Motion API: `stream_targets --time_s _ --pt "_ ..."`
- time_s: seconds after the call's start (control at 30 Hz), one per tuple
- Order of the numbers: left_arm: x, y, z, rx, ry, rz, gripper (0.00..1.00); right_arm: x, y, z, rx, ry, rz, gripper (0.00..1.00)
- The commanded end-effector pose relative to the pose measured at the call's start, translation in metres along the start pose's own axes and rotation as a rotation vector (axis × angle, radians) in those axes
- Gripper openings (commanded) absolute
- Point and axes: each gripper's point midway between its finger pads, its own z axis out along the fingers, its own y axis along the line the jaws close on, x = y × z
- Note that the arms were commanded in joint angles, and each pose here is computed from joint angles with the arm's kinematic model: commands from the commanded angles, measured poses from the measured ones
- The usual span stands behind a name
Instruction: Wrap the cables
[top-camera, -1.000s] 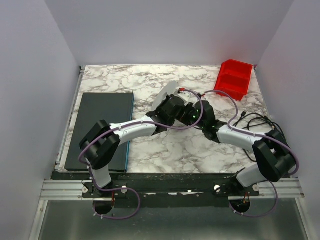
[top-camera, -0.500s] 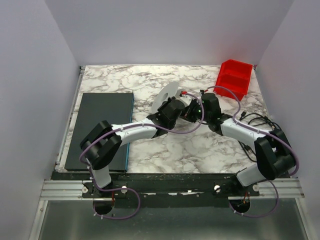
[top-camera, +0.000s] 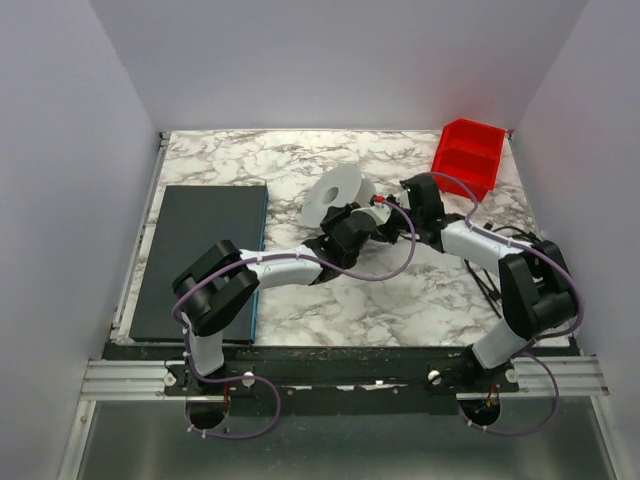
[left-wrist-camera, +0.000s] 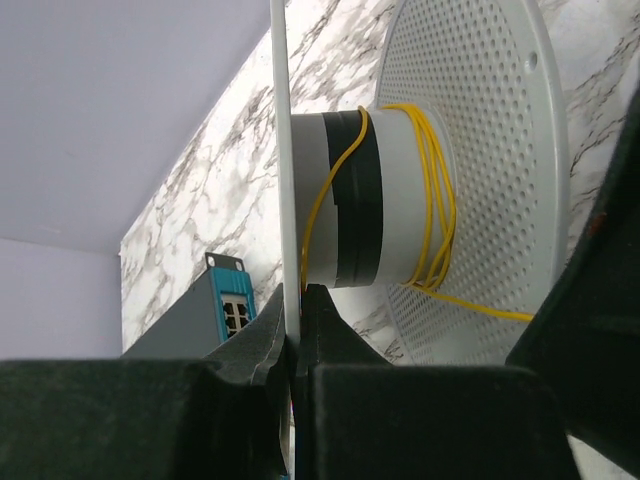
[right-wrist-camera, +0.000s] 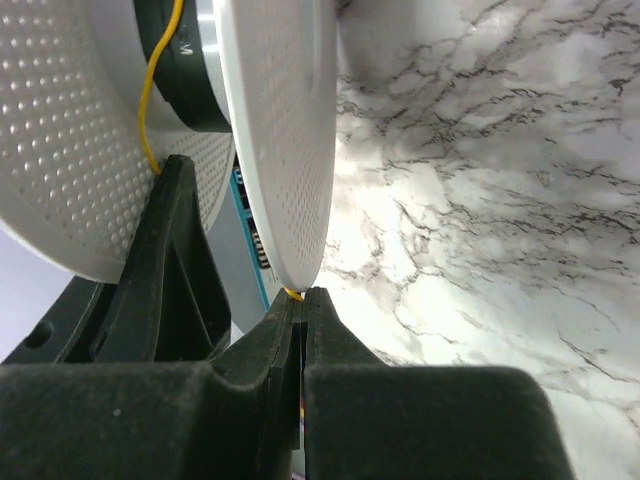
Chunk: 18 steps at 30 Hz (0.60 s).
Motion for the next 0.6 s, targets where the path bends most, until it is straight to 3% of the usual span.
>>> stream_targets --time_s 0.0,0.27,0.57 --pt "0.039 -0.042 -0.012 0.092 0.077 0.206 0.0 -0.048 0.001 0.002 0.011 -0.109 -0.001 0.01" --pt "0.04 -0.072 -0.021 0.135 0.072 0.312 0.0 -0.051 -0.045 0.018 0.083 -0.054 0.062 0.01" --pt "0.058 -0.102 -0.028 0.216 0.15 0.354 0.0 -0.04 -0.083 0.035 0.114 -0.012 0.105 0.01"
